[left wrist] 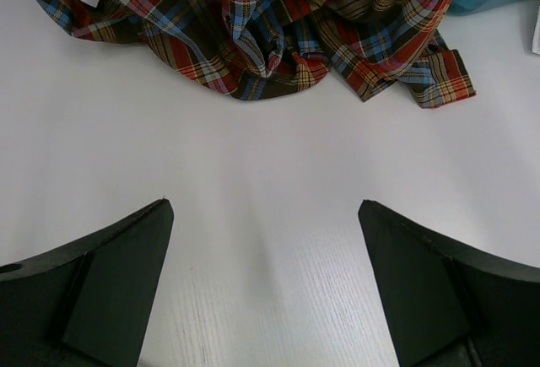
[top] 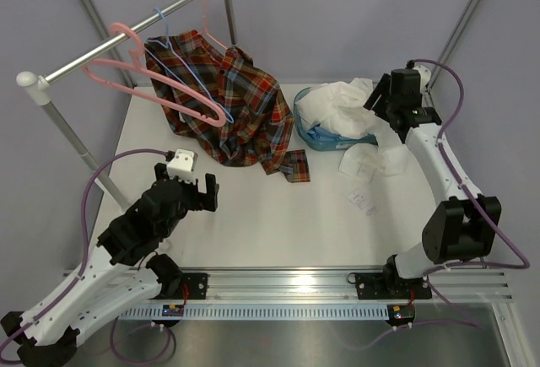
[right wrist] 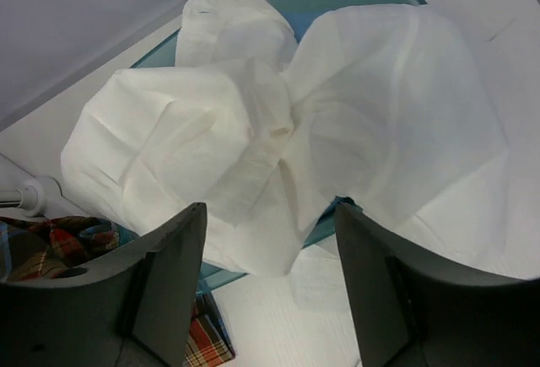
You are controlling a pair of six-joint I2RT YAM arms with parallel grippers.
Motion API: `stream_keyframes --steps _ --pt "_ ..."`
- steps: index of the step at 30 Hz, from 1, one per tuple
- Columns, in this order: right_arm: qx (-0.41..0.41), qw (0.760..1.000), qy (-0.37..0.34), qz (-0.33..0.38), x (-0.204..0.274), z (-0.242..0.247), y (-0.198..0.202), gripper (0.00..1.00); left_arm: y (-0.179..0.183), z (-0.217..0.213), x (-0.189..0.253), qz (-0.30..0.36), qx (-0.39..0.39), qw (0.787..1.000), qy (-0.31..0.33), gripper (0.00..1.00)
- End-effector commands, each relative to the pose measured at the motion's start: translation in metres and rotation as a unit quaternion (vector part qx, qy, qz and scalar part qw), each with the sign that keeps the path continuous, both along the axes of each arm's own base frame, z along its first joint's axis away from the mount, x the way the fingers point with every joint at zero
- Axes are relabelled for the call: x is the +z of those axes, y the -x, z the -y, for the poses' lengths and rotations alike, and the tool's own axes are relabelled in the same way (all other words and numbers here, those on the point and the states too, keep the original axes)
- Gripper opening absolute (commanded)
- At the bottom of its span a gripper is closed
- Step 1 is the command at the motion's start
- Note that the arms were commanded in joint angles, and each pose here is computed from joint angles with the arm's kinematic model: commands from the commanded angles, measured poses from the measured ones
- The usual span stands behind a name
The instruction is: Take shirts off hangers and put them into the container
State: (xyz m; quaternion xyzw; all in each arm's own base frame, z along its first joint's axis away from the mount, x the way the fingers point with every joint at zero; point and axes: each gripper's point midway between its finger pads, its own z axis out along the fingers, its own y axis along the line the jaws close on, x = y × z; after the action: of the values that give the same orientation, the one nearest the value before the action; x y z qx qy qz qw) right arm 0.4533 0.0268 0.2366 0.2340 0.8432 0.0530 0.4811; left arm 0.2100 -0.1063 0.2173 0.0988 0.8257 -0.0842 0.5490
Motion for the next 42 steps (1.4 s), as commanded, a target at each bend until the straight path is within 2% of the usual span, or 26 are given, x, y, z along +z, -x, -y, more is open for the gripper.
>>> stream_keyframes --steps 1,5,7,10,12,18,20,27,31,35,36,38,39,41,42 --pt "-0.053 0.998 -0.026 -0.012 -0.016 0.026 0.028 0.73 -0.001 0.003 0.009 0.015 -0.008 1.0 0.015 0.99" --pt "-0.119 0.989 -0.091 -0.013 -0.051 0.064 0.065 0.8 0.0 0.002 0.012 0.019 -0.008 1.0 0.02 0.99" --pt "-0.133 0.982 -0.131 0.001 -0.061 0.071 0.071 0.83 0.0 0.002 0.013 0.021 -0.008 1.0 0.022 0.99" --pt "-0.18 0.968 -0.173 -0.024 -0.1 0.094 0.096 0.85 0.002 0.003 0.013 0.021 -0.012 0.999 0.026 0.99" --pt "-0.181 0.963 -0.197 -0.027 -0.112 0.095 0.099 0.86 0.002 0.004 0.014 0.022 -0.015 0.999 0.028 0.99" --pt "-0.18 0.946 -0.268 -0.033 -0.148 0.091 0.088 0.87 0.002 0.004 0.014 0.021 -0.015 0.999 0.028 0.99" --pt "-0.181 0.944 -0.275 -0.011 -0.149 0.094 0.08 0.87 0.002 0.004 0.014 0.021 -0.015 0.999 0.028 0.99" --pt "-0.189 0.934 -0.301 -0.03 -0.176 0.093 0.068 0.87 0.002 0.002 0.014 0.023 -0.012 0.999 0.026 0.99" --pt "-0.188 0.934 -0.303 -0.024 -0.175 0.094 0.064 0.82 0.002 0.003 0.013 0.021 -0.013 0.999 0.024 0.99" --pt "-0.186 0.934 -0.305 -0.025 -0.176 0.095 0.059 0.65 0.001 0.003 0.012 0.019 -0.014 0.999 0.022 0.99" --pt "-0.188 0.934 -0.304 -0.023 -0.175 0.096 0.058 0.53 0.001 0.003 0.012 0.019 -0.014 1.0 0.021 0.99" --pt "-0.189 0.934 -0.301 -0.023 -0.176 0.097 0.056 0.38 0.001 0.003 0.012 0.02 -0.012 0.999 0.023 0.99" --pt "-0.19 0.935 -0.3 -0.023 -0.176 0.098 0.056 0.25 0.001 0.002 0.011 0.019 -0.011 1.0 0.021 0.99" --pt "-0.188 0.935 -0.298 -0.025 -0.177 0.098 0.055 0.12 0.001 0.003 0.011 0.019 -0.011 1.0 0.021 0.99" --pt "-0.186 0.937 -0.296 -0.025 -0.177 0.098 0.055 0.0 0.001 0.002 0.011 0.02 -0.01 1.0 0.021 0.99"
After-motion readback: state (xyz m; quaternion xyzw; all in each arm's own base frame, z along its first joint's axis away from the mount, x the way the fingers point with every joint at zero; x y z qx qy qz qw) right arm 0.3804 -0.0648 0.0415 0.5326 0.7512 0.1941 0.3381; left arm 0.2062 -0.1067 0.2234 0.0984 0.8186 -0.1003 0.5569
